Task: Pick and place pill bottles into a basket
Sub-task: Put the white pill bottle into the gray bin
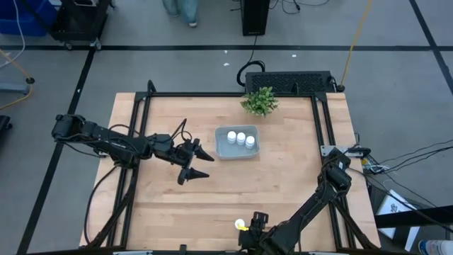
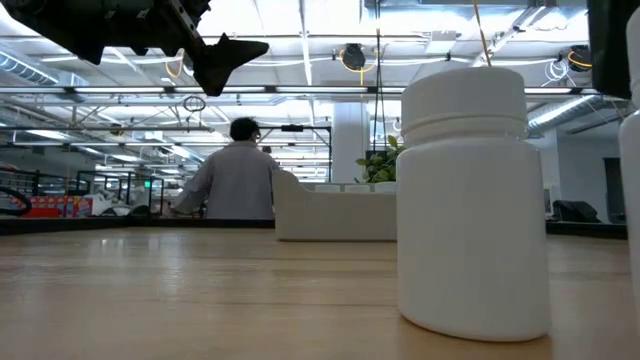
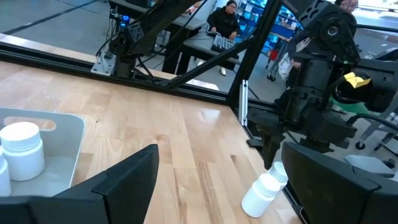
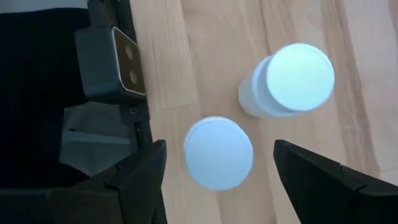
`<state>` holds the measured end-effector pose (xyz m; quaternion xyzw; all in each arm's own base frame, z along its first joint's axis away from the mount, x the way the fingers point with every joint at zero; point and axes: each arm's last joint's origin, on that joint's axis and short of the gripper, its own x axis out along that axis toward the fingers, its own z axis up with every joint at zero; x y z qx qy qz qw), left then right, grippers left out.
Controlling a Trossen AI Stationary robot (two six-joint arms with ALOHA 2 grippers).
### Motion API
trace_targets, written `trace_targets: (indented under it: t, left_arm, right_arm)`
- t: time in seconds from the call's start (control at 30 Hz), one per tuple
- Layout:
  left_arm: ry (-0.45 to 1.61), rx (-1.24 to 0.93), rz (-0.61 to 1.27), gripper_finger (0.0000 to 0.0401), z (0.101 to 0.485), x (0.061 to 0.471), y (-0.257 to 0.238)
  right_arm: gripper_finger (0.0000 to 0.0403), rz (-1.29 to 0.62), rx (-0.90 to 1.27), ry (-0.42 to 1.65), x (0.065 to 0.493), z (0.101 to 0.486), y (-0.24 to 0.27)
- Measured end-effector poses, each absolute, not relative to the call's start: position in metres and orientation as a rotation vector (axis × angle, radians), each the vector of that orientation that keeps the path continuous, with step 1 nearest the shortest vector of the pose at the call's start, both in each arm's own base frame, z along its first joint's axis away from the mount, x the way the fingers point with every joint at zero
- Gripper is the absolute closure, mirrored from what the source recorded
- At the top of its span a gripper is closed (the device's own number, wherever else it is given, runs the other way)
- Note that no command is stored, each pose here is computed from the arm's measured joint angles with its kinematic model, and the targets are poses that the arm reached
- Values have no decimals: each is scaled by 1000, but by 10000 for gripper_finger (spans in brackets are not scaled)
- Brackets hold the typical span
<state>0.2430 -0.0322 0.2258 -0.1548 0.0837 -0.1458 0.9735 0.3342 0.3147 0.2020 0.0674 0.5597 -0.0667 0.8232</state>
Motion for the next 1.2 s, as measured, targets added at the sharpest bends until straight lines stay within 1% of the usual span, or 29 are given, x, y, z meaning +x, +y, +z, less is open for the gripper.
trace_targets:
  t: [0.13,0.23,0.47,0.67,0.93,1.2]
  left_arm:
    - [169,-312,-294,54,226,243,-32]
    - [169,-312,-294,54,226,243,-32]
    - [169,-313,-294,54,226,243,-32]
    - [168,-305,-294,54,226,243,-32]
    - [167,-300,-294,54,226,243,-32]
    - [167,-298,-294,54,226,243,-32]
  right_arm:
    - [115,-137,140,1186,335,202,314]
    - [125,-139,147,1186,337,200,313]
    - [159,-107,179,1223,337,184,311]
    - [186,-95,169,1210,338,184,311]
    - [239,-81,167,1222,338,184,312]
    - [244,-80,147,1227,336,195,306]
